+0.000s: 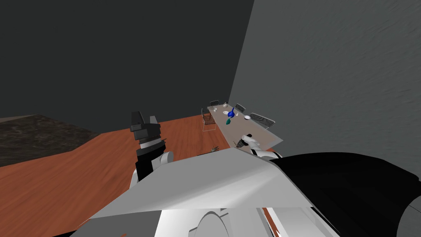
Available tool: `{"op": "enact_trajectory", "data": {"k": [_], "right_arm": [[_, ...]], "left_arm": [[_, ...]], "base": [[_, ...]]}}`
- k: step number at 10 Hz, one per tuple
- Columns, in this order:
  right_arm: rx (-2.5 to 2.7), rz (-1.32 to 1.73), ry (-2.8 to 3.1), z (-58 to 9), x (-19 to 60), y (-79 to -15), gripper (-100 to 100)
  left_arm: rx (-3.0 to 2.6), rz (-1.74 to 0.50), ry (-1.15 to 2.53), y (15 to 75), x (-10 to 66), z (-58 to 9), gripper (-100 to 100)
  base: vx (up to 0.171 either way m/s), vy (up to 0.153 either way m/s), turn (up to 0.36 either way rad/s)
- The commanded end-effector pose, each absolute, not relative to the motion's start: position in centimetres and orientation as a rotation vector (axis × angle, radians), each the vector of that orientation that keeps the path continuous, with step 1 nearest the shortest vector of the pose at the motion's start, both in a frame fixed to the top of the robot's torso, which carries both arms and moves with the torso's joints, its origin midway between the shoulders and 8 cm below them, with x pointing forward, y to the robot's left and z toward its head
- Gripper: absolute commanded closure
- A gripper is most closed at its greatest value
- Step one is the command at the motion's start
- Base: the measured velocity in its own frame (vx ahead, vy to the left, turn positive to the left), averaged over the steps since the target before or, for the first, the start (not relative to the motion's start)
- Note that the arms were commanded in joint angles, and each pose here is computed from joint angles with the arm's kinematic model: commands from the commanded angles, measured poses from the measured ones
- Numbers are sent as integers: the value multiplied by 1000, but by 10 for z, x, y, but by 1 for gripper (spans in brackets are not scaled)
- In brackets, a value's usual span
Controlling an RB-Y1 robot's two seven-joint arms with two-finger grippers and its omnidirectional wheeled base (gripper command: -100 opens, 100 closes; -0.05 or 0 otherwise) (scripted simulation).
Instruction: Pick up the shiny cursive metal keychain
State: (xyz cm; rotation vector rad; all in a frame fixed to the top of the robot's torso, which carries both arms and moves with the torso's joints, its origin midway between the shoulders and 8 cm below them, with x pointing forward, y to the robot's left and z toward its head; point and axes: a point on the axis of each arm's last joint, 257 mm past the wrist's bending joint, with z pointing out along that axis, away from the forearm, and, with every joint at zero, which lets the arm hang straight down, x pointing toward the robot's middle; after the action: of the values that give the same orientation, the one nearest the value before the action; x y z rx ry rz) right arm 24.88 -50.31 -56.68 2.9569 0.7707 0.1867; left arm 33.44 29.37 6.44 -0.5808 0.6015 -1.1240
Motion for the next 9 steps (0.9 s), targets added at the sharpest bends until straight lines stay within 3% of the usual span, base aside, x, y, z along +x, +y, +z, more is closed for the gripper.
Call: {"op": "enact_trajectory", "data": {"k": [1,9], "right_arm": [[2960,185,768,-567,249,-502,-100],[3111,116,655,-578,227,-477,-100]], "left_arm": [[-581,-1124,602,294,334,64,0],[-581,-1124,602,294,334,64,0]], "base": [[20,4,-19],[20,-8,8]]}}
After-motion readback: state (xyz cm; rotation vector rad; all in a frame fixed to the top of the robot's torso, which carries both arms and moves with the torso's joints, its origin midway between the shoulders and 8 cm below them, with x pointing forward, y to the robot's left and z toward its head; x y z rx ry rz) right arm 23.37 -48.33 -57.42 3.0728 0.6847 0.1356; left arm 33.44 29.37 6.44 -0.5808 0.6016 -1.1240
